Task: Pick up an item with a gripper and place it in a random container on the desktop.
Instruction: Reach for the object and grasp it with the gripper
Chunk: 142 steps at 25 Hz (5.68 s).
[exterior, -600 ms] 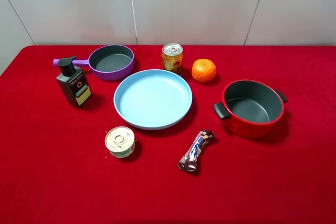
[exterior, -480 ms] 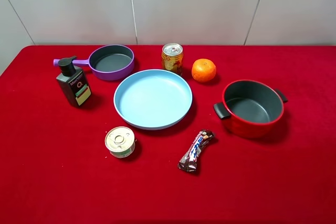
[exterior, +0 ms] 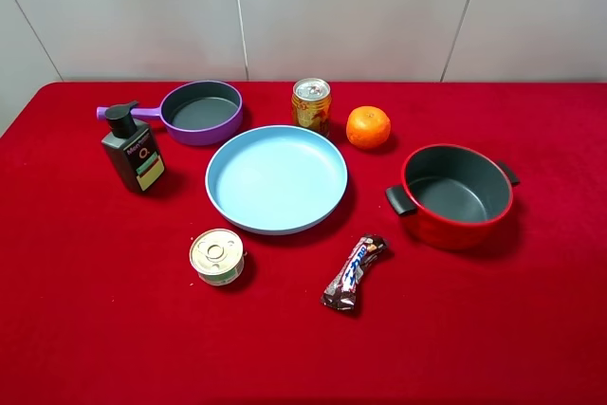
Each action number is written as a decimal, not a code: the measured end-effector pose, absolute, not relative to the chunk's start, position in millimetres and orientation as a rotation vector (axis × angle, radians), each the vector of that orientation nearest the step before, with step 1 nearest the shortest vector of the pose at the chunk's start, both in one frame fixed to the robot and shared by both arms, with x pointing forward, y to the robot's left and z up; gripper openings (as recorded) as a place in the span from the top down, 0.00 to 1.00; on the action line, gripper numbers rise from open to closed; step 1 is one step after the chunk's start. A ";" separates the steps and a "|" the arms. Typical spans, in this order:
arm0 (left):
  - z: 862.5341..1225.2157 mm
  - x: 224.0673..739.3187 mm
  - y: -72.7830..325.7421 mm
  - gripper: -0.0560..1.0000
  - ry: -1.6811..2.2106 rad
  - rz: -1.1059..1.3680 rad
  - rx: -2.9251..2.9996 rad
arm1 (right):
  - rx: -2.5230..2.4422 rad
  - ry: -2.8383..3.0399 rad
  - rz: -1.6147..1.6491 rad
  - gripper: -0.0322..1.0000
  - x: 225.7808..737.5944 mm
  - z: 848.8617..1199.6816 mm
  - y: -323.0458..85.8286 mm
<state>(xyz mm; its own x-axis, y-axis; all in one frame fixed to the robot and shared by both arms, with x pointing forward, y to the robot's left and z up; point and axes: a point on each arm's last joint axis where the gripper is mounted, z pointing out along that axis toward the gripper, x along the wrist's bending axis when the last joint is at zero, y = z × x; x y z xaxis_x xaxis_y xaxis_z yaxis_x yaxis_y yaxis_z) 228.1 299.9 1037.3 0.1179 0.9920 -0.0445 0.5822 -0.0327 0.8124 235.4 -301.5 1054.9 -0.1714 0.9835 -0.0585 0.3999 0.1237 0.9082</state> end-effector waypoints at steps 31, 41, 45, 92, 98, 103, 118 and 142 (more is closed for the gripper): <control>1037.3 228.1 299.9 0.01 1.546 0.746 1.701 | 1.359 1.680 1.022 0.30 235.4 1054.9 -301.5; 1037.3 228.1 299.9 0.01 1.546 0.746 1.701 | 1.360 1.681 1.027 0.30 235.3 1054.9 -301.2; 1037.3 228.1 299.9 0.01 1.546 0.746 1.701 | 1.360 1.681 1.027 0.30 235.3 1054.9 -301.2; 1037.3 228.1 299.9 0.01 1.546 0.746 1.701 | 1.308 2.206 0.773 0.30 441.0 1105.6 -210.8; 1037.3 228.1 299.9 0.01 1.546 0.746 1.701 | 1.283 2.240 0.759 0.30 472.8 1105.7 -189.6; 1037.3 228.1 299.9 0.01 1.546 0.746 1.701 | 1.290 2.255 0.739 0.30 494.6 1102.2 -178.9; 1037.3 228.1 299.9 0.01 1.546 0.746 1.701 | 1.220 2.277 0.728 0.30 578.8 1089.5 -137.4; 1037.3 228.1 299.9 0.01 1.546 0.746 1.701 | 1.251 2.324 0.779 0.30 660.5 1024.6 -90.8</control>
<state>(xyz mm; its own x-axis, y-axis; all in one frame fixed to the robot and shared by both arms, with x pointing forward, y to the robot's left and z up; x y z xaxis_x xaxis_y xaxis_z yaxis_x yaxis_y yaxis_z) 228.1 299.9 1037.3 0.1179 0.9920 -0.0445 0.5822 -0.0327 0.8124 660.5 -90.8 1024.6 -0.5273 0.8465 -0.0730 0.6316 0.4480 0.6327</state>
